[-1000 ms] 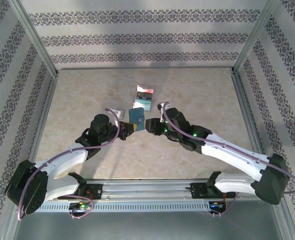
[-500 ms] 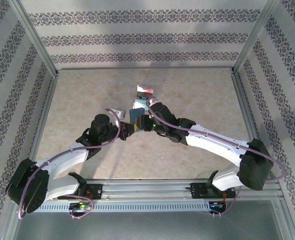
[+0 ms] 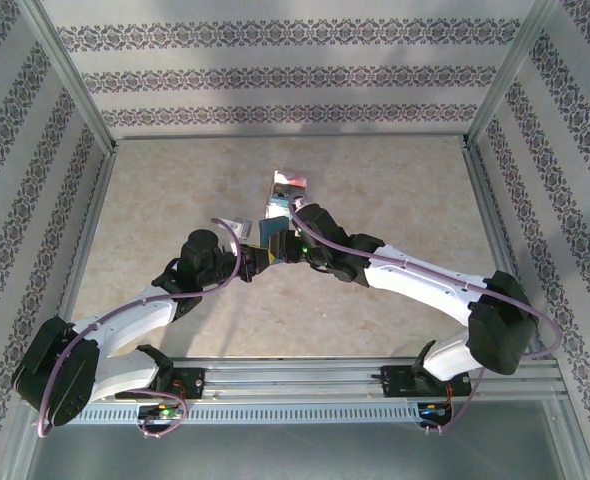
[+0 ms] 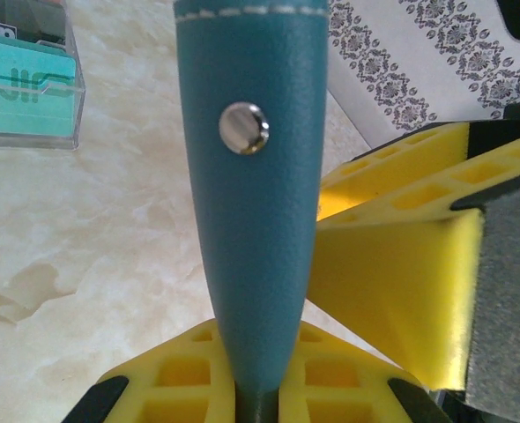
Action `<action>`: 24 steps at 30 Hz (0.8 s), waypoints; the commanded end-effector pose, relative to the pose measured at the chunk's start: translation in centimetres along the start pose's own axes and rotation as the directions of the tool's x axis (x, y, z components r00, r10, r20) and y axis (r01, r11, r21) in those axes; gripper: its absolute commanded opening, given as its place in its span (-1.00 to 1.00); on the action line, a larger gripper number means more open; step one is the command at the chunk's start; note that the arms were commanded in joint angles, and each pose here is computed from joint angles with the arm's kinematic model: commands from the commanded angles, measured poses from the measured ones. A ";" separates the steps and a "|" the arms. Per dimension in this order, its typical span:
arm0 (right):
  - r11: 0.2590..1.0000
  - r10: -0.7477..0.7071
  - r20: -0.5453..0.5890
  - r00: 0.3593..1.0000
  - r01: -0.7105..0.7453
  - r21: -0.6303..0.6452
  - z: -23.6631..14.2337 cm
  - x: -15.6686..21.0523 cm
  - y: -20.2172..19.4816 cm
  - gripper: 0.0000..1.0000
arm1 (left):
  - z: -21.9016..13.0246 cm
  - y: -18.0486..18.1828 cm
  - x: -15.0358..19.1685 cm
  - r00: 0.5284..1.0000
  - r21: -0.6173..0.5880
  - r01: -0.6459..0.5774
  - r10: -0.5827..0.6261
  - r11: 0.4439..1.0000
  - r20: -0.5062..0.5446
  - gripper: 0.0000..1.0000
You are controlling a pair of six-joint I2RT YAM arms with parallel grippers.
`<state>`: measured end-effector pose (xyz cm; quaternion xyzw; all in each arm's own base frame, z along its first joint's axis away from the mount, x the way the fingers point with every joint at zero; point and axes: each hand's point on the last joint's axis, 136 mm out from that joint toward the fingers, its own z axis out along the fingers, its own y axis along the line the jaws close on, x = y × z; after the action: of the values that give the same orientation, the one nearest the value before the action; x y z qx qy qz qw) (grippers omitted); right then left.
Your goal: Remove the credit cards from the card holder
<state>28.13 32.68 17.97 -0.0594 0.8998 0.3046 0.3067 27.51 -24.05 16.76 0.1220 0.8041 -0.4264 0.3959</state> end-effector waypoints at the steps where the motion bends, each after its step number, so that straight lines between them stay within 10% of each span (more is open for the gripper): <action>1: 0.999 0.013 -0.005 1.000 -0.013 0.034 0.7 -0.2 -0.8 -0.28 | -0.4 -3.9 -1.4 0.996 0.164 -0.076 0.069 0.984 0.049 -1.00; 24: 0.969 -0.031 -0.009 0.999 0.032 0.245 1.0 0.6 -4.6 -0.70 | -0.2 -3.5 -1.2 0.997 0.149 -0.062 0.056 0.987 0.043 -1.00</action>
<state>28.60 32.14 16.78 -0.0524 0.9154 0.2601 0.3029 27.48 -24.05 15.91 0.1162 0.8111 -0.4252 0.3845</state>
